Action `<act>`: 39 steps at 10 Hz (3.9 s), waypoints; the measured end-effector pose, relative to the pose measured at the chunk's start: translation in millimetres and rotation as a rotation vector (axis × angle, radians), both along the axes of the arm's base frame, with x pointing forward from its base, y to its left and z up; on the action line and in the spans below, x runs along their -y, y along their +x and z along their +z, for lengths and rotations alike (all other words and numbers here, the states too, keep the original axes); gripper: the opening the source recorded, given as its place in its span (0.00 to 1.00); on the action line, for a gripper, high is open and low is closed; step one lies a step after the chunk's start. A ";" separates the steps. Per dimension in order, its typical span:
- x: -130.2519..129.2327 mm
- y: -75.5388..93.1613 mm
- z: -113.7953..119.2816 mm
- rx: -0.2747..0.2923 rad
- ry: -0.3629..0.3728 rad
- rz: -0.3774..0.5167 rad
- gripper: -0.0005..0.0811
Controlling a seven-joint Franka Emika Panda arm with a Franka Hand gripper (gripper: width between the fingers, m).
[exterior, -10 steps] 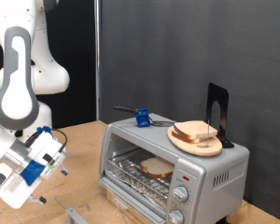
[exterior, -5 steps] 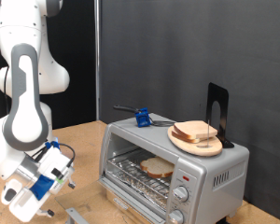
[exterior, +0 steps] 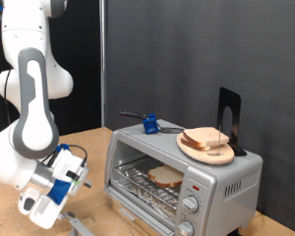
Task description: Make a piece of toast with the oven
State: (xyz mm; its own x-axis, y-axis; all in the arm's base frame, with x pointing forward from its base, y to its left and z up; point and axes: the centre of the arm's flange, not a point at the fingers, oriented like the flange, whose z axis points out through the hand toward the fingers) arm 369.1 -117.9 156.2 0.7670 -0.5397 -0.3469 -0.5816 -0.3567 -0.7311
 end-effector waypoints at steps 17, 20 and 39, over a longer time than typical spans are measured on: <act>-118.5 12.0 121.8 0.063 0.097 0.121 1.00; -117.4 -2.2 122.1 0.068 0.109 0.076 1.00; -53.2 -3.9 227.0 0.155 0.152 0.010 1.00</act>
